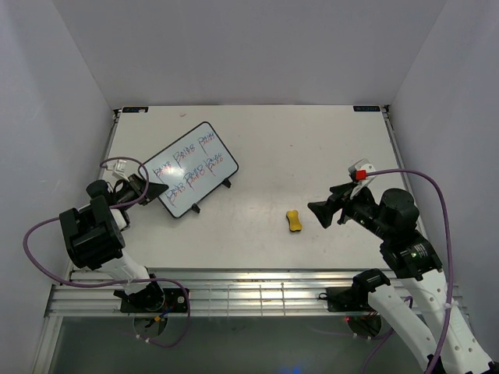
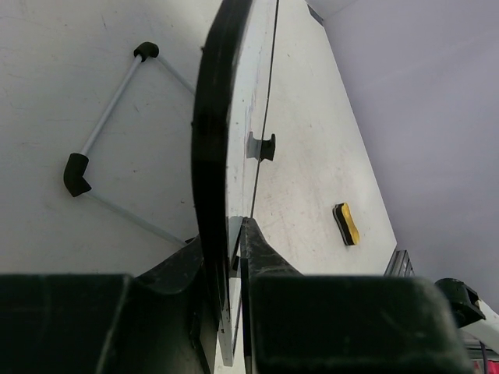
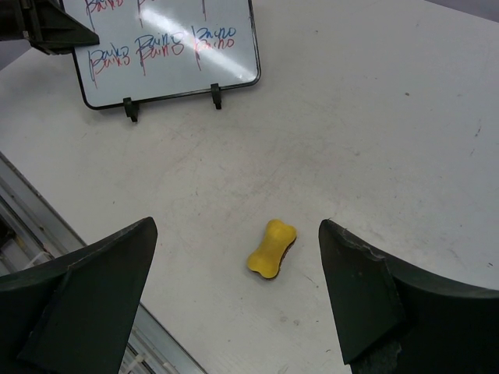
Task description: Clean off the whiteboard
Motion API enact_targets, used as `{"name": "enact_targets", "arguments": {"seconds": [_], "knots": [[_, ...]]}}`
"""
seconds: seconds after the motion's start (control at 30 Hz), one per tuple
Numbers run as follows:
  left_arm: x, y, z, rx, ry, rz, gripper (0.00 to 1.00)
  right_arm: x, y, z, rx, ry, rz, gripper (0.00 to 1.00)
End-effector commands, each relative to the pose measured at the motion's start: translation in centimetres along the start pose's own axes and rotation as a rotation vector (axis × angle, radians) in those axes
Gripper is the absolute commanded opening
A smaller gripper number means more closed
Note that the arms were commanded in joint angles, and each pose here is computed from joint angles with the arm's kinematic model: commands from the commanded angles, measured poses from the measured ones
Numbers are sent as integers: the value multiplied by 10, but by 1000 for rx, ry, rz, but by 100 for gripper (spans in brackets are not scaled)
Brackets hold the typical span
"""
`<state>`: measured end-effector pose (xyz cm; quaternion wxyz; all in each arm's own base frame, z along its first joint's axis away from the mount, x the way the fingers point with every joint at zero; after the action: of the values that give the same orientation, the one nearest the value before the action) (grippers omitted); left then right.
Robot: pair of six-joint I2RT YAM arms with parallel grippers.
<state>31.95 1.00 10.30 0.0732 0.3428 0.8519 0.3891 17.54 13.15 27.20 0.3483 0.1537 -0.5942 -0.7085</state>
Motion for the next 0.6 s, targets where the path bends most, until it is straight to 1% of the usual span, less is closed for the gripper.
{"name": "enact_targets", "arguments": {"seconds": [0.0,0.1,0.13,0.23,0.3,0.4,0.57], "knots": [[-3,7,-2,-55,15,-8,10,2,22,4,40,7,-65,90],[-3,11,-7,-78,19,-12,2,2,22,4,42,8,-66,90],[-3,12,-4,-71,55,-17,2,2,22,4,39,9,-66,90],[-3,18,-7,-91,61,-25,0,2,23,5,38,14,-71,90],[-3,20,-10,-95,57,-27,0,3,24,6,38,18,-73,90],[-2,32,-15,-133,81,-61,0,3,23,6,37,18,-72,90],[-2,59,-46,-236,36,-135,0,0,24,8,35,38,-72,90]]}}
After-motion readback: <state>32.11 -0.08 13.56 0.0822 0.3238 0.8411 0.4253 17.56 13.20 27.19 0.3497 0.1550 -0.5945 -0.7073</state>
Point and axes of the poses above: each gripper's point midway between its finger pads, its own x axis back along the fingers, its own z axis along the line the jaws close on, y = z × x, the point moved 3 cm from there along x, back along the fingers, and after that the axes turned 7 degrees about -x, right-handed, at the moved point
